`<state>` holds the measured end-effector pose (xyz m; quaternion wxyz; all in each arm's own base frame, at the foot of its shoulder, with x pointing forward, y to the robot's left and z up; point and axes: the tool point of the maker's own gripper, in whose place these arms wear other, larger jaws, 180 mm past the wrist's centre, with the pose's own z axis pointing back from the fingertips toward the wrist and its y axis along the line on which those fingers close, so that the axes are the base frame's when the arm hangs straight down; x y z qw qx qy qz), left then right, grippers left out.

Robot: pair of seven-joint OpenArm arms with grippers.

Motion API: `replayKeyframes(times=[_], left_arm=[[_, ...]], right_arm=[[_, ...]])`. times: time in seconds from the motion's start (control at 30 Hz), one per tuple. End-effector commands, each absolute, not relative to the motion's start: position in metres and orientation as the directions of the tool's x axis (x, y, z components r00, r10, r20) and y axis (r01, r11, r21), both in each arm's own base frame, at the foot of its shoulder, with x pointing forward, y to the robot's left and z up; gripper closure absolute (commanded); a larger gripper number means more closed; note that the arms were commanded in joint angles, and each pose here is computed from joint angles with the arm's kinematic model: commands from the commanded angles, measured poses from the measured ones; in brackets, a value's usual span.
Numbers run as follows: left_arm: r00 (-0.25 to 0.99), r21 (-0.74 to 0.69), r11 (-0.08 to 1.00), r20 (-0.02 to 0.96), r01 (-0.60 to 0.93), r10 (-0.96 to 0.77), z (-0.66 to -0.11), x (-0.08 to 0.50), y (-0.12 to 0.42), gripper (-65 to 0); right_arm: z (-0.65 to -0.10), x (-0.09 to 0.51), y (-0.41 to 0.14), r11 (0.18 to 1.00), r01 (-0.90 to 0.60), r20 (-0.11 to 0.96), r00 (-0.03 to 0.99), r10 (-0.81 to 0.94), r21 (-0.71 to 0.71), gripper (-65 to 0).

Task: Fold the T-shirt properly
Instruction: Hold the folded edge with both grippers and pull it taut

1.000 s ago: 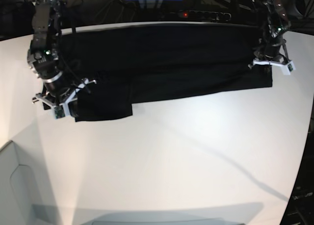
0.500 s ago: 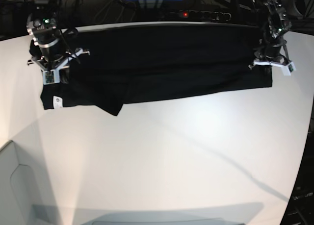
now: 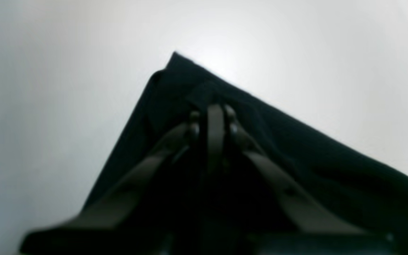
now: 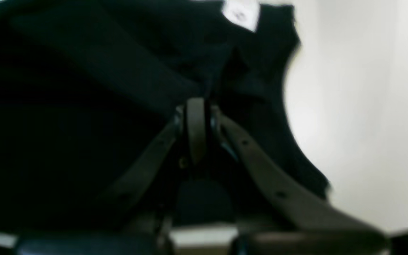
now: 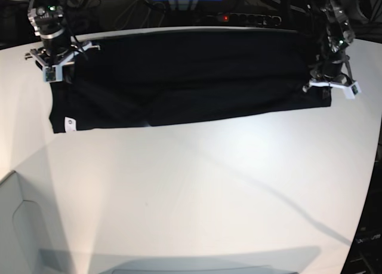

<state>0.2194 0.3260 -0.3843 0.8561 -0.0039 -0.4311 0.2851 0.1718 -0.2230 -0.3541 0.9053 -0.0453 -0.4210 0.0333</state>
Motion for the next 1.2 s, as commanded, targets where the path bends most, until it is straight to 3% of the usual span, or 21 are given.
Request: replayKeyframes(times=[0.0, 0.73, 1.0, 1.17], left_arm=[[0.441, -0.246, 0.845, 0.765, -0.475, 0.47, -0.372, 0.225, 0.332, -0.1], [0.448, -0.236, 0.845, 0.762, -0.48, 0.467, -0.374, 0.219, 0.334, -0.1], [0.458, -0.231, 0.844, 0.755, -0.484, 0.469, -0.377, 0.214, 0.333, -0.1], [0.458, -0.231, 0.844, 0.755, -0.484, 0.469, -0.377, 0.214, 0.333, -0.1]], right_arm=[[-0.346, 0.173, -0.225, 0.993, -0.024, 0.776, 0.621, 0.108, -0.119, 0.0], [-0.386, 0.117, -0.236, 0.993, -0.013, 0.646, 0.759, 0.084, -0.114, 0.0], [-0.37, 0.129, -0.252, 0.988, 0.025, 0.686, 0.723, 0.087, -0.152, -24.7], [-0.349, 0.159, -0.275, 0.976, 0.137, 0.763, 0.645, 0.04, -0.167, -27.5]])
